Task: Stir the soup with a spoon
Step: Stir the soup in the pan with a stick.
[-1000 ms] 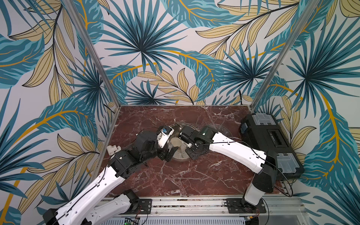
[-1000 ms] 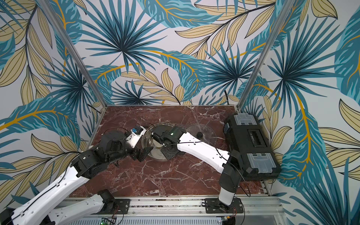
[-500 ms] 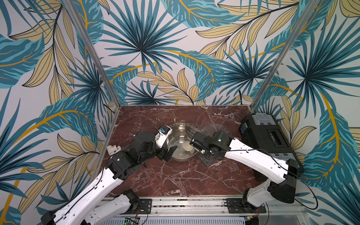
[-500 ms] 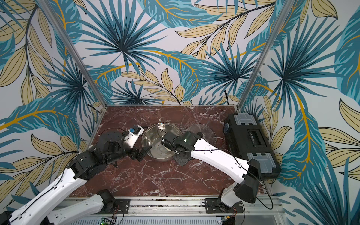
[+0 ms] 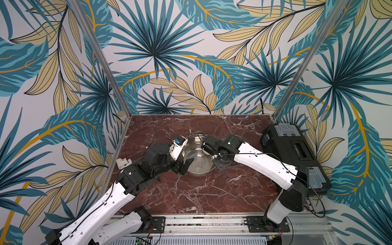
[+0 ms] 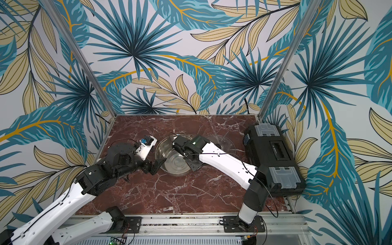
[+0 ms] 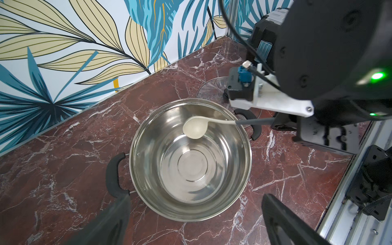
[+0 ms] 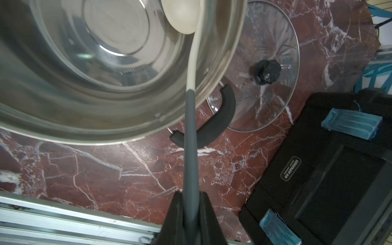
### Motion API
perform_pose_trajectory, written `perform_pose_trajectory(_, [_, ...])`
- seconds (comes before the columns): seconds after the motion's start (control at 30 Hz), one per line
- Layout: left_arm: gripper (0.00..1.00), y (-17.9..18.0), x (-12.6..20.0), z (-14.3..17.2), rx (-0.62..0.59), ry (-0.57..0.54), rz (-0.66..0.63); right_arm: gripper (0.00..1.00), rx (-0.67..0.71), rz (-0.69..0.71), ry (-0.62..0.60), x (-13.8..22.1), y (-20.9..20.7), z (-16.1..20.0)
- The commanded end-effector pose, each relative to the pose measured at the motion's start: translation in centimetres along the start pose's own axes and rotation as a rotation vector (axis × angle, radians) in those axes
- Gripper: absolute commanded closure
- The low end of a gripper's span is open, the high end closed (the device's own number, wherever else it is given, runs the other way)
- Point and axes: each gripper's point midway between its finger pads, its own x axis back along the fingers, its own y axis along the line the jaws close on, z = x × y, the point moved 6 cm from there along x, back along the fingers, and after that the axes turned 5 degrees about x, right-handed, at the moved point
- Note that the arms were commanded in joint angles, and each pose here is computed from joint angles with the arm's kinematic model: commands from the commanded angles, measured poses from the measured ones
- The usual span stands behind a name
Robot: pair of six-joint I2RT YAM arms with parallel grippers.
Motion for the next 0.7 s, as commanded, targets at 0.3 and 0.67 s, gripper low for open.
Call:
perform_pose_trajectory(0.3, [0.0,0.3,0.2,0.8,0.023,-0.016,-0.007,1.0,0.069,-0.144,-0.061,1.2,4.8,-2.2])
perform_pose_trajectory(0.67, [0.0,0.3,0.4,0.5,0.031,-0.028,-0.006,1.0,0.074,-0.098,-0.016,2.3,2.8,4.4])
